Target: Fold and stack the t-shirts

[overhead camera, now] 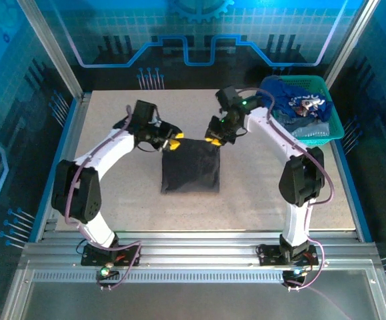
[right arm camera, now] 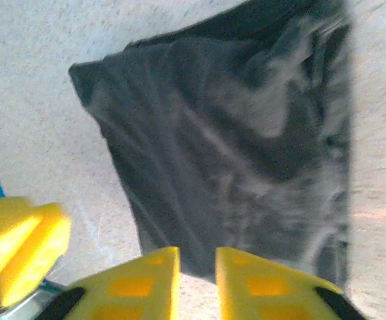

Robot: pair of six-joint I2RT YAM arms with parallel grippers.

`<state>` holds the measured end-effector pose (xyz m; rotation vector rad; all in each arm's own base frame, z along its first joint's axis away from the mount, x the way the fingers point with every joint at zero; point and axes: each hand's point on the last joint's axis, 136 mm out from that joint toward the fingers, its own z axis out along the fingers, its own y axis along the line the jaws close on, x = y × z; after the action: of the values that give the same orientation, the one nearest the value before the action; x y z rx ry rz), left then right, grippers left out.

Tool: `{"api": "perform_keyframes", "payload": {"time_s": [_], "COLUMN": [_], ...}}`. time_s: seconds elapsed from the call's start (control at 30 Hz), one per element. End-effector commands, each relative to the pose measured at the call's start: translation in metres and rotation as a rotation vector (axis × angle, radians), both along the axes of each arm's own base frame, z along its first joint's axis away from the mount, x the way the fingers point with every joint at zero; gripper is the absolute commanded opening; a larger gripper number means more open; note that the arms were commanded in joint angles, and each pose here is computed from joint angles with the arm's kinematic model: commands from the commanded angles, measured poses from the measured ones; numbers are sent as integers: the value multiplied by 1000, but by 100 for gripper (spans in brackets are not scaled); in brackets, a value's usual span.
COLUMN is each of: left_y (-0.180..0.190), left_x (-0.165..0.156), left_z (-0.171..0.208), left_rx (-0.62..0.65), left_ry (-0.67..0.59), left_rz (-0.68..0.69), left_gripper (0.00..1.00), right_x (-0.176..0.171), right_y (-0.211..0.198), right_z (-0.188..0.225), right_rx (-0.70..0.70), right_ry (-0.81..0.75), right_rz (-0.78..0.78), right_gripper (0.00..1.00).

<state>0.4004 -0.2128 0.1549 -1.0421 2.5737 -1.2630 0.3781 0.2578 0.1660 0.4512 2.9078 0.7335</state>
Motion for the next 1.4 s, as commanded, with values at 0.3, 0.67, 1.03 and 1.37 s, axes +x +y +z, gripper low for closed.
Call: {"api": "perform_keyframes", "payload": {"time_s": [0.3,0.67,1.03,1.37], "left_y": [70,74,-9,-68], "left_x": [38,49,-112,-118], "left_z": [-152,-59,-44,-86], "left_rx": [250,257,-10,-136], "left_ry": [235,45,270,206], "left_rz": [102,113,298,469], "left_gripper": [24,49,72,72], "right_x": [43,50,14,36], "right_y": [-17,-17,-19,-31], "right_z": [-151,-95,-84,-116], "right_rx": [-40,39,136,111], "right_ry": [291,122,77,152], "right_rz": [-133,-67,4,72], "right_gripper": [20,31,45,48]}}
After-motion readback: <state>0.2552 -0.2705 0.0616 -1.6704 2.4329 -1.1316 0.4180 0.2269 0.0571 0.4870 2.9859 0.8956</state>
